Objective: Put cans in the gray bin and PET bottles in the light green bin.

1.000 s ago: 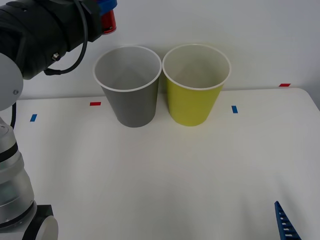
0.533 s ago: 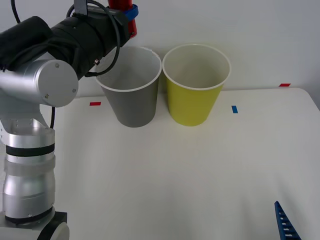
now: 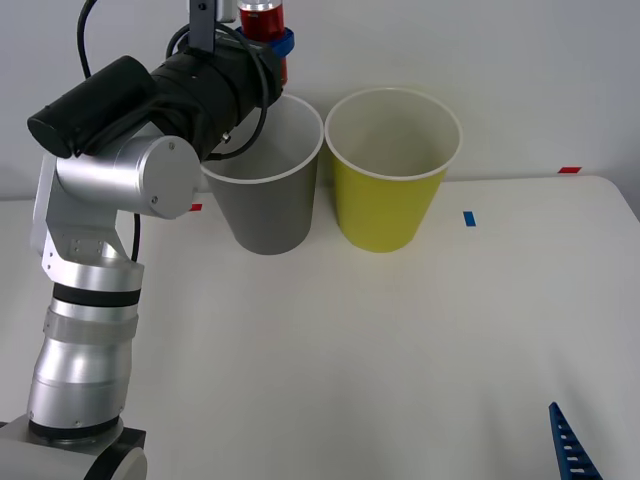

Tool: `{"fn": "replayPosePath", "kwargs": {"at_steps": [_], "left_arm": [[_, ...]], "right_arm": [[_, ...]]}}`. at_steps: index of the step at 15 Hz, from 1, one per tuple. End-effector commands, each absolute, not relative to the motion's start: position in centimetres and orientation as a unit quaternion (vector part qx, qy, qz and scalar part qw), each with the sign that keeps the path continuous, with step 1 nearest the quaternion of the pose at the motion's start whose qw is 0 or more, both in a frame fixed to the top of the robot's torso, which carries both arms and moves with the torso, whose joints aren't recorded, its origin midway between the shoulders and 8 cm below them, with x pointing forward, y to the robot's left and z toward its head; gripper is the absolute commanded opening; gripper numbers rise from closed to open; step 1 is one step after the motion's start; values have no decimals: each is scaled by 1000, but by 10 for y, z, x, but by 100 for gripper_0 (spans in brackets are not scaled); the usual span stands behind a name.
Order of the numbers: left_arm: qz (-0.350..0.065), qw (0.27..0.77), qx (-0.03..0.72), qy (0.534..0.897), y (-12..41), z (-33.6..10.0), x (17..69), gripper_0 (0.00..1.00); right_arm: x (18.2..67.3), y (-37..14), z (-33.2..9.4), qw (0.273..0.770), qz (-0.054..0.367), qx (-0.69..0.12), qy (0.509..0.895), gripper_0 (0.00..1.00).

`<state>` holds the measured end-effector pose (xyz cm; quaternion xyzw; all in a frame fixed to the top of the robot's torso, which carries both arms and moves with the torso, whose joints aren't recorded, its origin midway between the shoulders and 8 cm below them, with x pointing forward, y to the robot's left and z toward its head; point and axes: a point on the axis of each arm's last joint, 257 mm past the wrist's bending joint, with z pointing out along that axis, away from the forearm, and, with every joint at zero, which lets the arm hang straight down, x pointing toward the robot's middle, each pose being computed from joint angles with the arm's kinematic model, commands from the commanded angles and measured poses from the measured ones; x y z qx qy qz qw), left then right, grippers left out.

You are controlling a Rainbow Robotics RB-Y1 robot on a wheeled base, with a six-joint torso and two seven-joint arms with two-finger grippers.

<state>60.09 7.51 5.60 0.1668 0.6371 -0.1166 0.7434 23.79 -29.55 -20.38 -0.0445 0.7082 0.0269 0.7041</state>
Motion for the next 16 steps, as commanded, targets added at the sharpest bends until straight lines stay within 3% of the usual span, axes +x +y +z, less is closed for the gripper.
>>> {"fn": "replayPosePath", "kwargs": {"at_steps": [1,3,4,5,10,16], "left_arm": [[-100,747,175,633,72,56,601,0],[-101,747,176,633,71,56,601,2],[-101,747,176,633,71,56,601,67],[-101,747,176,633,71,56,601,100],[-106,747,173,633,70,57,600,100],[-144,745,160,631,78,58,593,100]], "right_arm": [[238,-295,-204,704,27,-44,708,100],[238,-295,-204,704,27,-44,708,100],[238,-295,-204,704,27,-44,708,100],[238,-295,-204,704,27,-44,708,100],[238,-295,-204,704,27,-44,708,100],[238,-295,-204,704,27,-44,708,100]]}}
